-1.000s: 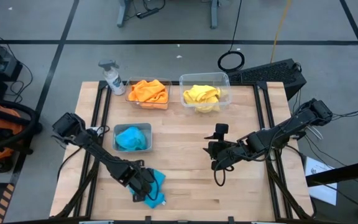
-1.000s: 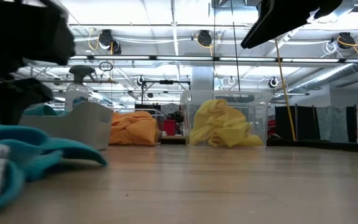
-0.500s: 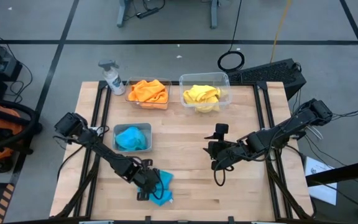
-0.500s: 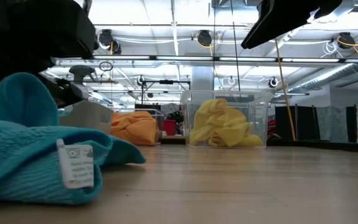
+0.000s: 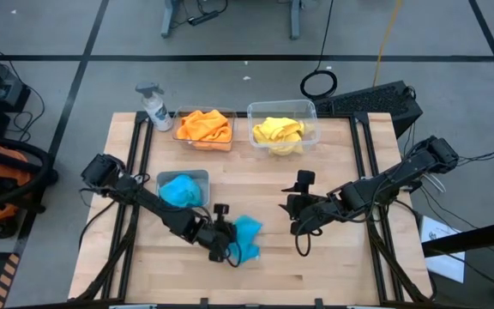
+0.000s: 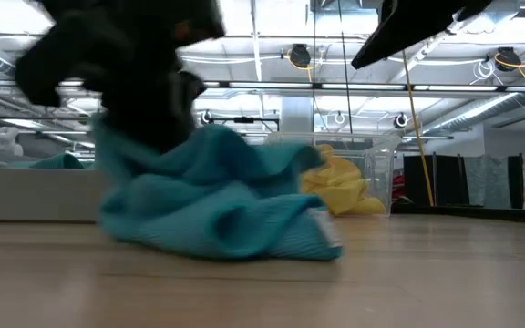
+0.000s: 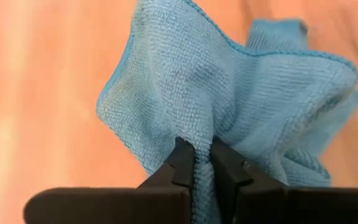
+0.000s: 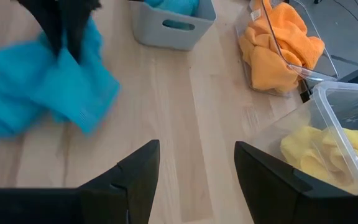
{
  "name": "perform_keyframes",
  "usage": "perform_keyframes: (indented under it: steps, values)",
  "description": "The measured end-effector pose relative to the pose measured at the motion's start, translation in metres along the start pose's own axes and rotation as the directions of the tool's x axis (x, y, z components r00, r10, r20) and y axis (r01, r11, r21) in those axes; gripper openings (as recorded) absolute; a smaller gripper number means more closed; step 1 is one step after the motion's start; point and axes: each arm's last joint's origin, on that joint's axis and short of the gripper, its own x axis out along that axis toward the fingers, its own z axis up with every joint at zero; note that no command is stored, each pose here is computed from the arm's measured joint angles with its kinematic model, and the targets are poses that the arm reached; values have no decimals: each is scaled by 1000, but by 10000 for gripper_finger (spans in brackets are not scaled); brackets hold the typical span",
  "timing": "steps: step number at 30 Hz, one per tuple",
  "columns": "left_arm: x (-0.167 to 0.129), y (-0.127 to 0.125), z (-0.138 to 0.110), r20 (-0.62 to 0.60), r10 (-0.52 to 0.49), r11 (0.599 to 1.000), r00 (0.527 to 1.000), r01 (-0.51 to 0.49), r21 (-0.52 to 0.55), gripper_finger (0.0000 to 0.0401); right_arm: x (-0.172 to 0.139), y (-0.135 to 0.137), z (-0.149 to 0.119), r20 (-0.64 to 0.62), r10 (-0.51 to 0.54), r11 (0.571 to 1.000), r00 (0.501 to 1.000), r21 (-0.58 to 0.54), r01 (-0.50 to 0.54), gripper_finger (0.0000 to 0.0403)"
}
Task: Sort microfiber towel by color & place in baskets
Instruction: Put the left blue towel into the gray bin
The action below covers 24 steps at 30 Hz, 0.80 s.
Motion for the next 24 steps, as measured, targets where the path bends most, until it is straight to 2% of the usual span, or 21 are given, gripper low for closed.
perform_keyframes:
  steps: [4, 8, 15, 19, 24]
  values:
    - [-5, 12, 24, 69, 104, 992, 992, -109, 64, 26, 0, 1, 5, 40, 7, 1000, 999, 18, -8, 201]
    - [-14, 24, 45, 109, 205, 967, 973, -219, 129, 26, 2, 4, 9, 80, 16, 1000, 997, 10, -17, 201]
    - [-32, 38, 80, 188, 329, 903, 925, -366, 225, 27, 22, 22, 8, 64, 117, 989, 991, -100, -110, 201]
    - [-43, 44, 93, 194, 389, 866, 900, -430, 256, 27, 34, 29, 10, 92, 107, 986, 990, -138, -93, 201]
    - [-54, 46, 104, 210, 415, 832, 885, -462, 306, 27, 45, 23, 11, 89, 77, 991, 993, -114, -67, 201]
